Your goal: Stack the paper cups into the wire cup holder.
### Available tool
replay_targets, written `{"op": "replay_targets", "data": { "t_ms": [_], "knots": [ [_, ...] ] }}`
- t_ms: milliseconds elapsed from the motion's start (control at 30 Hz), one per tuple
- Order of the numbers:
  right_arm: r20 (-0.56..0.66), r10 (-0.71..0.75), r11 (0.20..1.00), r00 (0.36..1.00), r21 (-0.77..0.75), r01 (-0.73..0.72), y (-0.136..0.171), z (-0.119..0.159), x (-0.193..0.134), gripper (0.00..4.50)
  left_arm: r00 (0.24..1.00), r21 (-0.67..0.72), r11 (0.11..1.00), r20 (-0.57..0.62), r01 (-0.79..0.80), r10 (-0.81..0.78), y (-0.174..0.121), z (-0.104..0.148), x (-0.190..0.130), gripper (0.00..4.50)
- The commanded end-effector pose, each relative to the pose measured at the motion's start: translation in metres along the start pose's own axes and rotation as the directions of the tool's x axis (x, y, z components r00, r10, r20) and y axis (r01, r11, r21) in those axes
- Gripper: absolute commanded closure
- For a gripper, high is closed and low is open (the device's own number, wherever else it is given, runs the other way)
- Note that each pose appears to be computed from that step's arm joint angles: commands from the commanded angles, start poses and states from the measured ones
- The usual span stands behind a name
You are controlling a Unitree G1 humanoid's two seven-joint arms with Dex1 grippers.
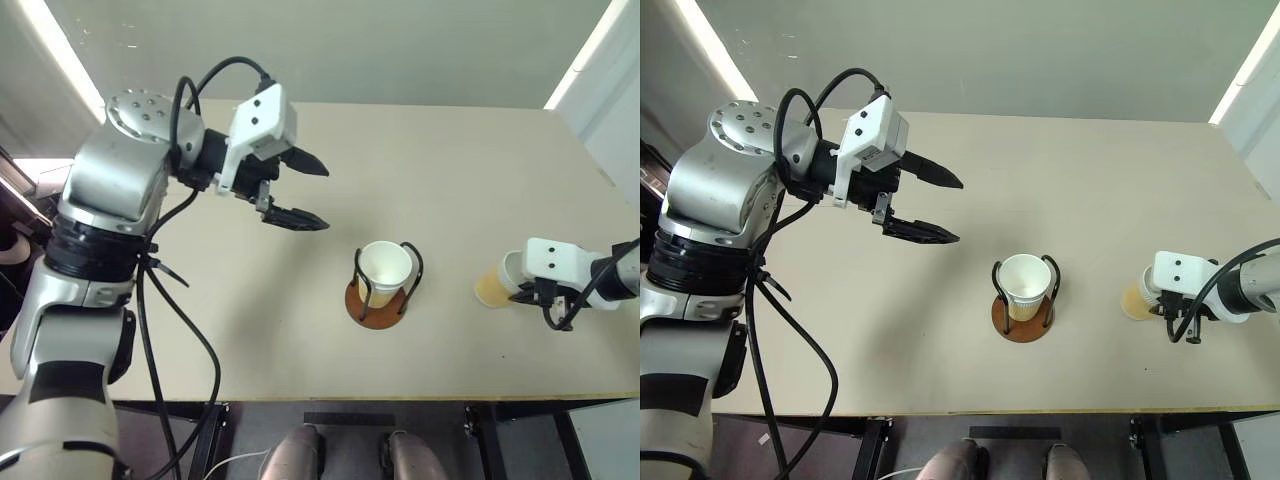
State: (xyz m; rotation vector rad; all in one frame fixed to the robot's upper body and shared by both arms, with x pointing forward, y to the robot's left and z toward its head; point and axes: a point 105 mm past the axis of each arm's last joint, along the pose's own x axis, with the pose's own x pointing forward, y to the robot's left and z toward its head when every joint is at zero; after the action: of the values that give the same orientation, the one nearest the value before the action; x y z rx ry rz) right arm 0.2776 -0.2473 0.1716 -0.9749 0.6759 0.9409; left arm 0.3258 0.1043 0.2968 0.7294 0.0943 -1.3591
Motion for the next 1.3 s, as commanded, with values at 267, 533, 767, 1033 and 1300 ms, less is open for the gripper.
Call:
{"op": "replay_targets", "data": {
  "t_ms": [267, 533, 767, 1033, 1300],
  "knots": [
    [0.185, -0.075, 0.979, 0.980, -0.172, 0.107, -0.016, 0.082, -0.071, 4.47, 0.998, -0.028, 0.998, -0.035, -0.060, 0.059, 0.004, -0.021, -0.024, 0.00],
    [0.279, 0.013, 0.930, 0.960, -0.356, 0.091, -0.005, 0.146, -0.087, 4.47, 0.999, -0.021, 0.999, -0.043, -0.033, 0.033, 0.002, -0.022, -0.020, 0.00],
    [0.274, 0.094, 0.880, 0.957, -0.473, 0.049, 0.001, 0.174, -0.062, 4.47, 1.000, -0.011, 1.000, -0.021, -0.016, 0.016, 0.001, -0.015, -0.019, 0.00],
    [0.258, 0.132, 0.852, 0.957, -0.523, 0.023, 0.001, 0.182, -0.042, 4.47, 1.000, -0.004, 1.000, -0.016, -0.013, 0.013, -0.001, -0.013, -0.017, 0.00],
    [0.224, 0.167, 0.835, 0.960, -0.550, -0.017, 0.010, 0.179, -0.039, 4.47, 1.000, -0.004, 1.000, -0.012, -0.016, 0.016, -0.002, -0.012, -0.016, 0.00]
  ]
}}
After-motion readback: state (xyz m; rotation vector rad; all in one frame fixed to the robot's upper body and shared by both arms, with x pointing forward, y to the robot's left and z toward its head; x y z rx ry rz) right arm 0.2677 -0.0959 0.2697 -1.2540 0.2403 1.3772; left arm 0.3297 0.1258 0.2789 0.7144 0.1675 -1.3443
